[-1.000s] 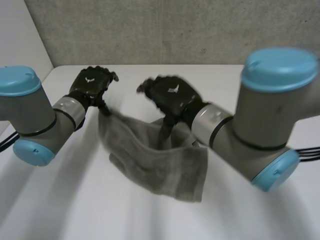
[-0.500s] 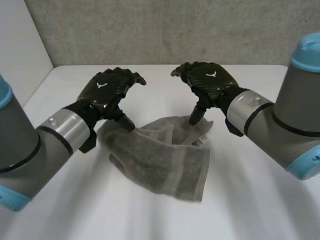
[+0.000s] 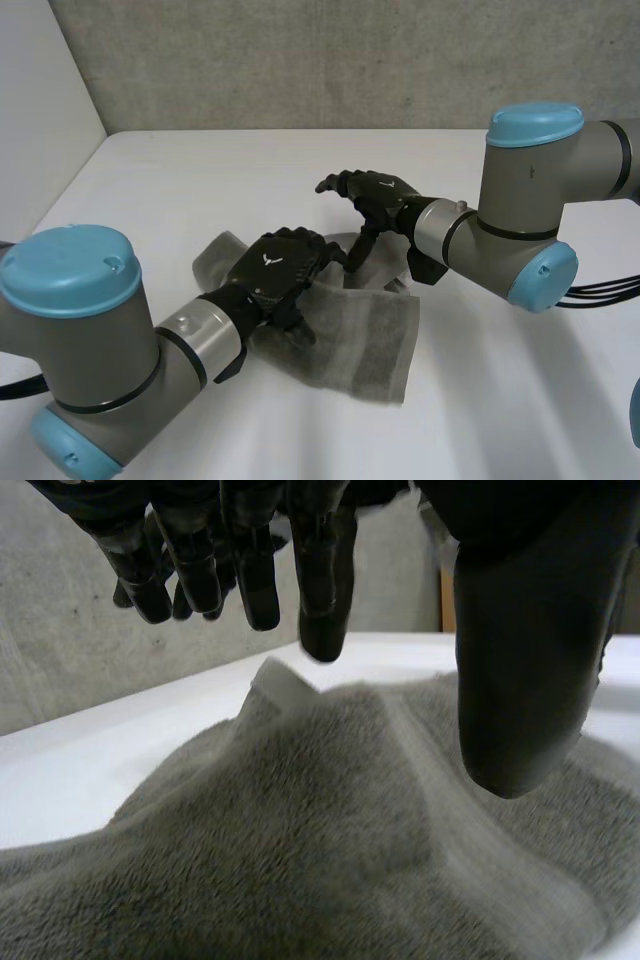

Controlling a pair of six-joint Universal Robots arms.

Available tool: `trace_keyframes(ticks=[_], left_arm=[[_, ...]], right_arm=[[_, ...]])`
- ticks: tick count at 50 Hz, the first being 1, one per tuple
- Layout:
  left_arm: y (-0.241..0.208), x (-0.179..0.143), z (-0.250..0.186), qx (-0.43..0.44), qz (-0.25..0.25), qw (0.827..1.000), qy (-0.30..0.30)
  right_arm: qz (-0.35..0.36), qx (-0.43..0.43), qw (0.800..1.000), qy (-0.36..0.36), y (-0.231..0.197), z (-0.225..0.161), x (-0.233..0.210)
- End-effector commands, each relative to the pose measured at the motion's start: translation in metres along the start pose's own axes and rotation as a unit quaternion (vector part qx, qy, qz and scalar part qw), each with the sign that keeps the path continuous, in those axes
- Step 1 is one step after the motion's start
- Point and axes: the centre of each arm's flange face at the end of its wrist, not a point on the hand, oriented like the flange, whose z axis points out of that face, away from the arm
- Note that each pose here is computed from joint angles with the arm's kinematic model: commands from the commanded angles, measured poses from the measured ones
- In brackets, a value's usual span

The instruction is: Fold the towel.

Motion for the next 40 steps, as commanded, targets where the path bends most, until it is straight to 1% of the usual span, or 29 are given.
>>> trace_keyframes(ticks=[1,3,5,9,11,20,31,35,40], left_arm=[[0.008,-0.012,0.009,0.0,0.044,0.999,-0.023],[0.01,-0.02,0.011,-0.005,0.049,0.998,-0.041],[0.011,-0.022,0.011,-0.006,0.049,0.998,-0.046],[0.012,-0.024,0.011,-0.009,0.048,0.998,-0.05],[0.012,-0.026,0.011,-0.009,0.047,0.997,-0.054],[0.015,-0.03,0.014,-0.013,0.047,0.997,-0.057],[0.039,-0.045,0.041,-0.041,0.041,0.996,-0.061],[0.052,-0.053,0.056,-0.056,0.058,0.995,-0.061],[0.059,-0.066,0.057,-0.078,0.079,0.991,-0.071]], right_arm=[[0.001,-0.015,1.0,-0.012,0.002,-0.006,-0.003],[0.001,-0.026,1.0,-0.016,0.006,-0.009,-0.005],[-0.006,-0.03,0.999,-0.013,0.009,-0.01,-0.002],[-0.027,-0.038,0.999,-0.008,0.013,-0.013,0.002],[-0.05,-0.045,0.998,-0.001,0.017,-0.015,0.005],[-0.091,-0.064,0.994,0.01,0.027,-0.018,0.014],[-0.13,-0.07,0.989,0.006,0.034,-0.016,0.014],[-0.146,-0.08,0.986,0.002,0.042,-0.014,0.014],[-0.165,-0.086,0.983,-0.003,0.045,-0.013,0.013]])
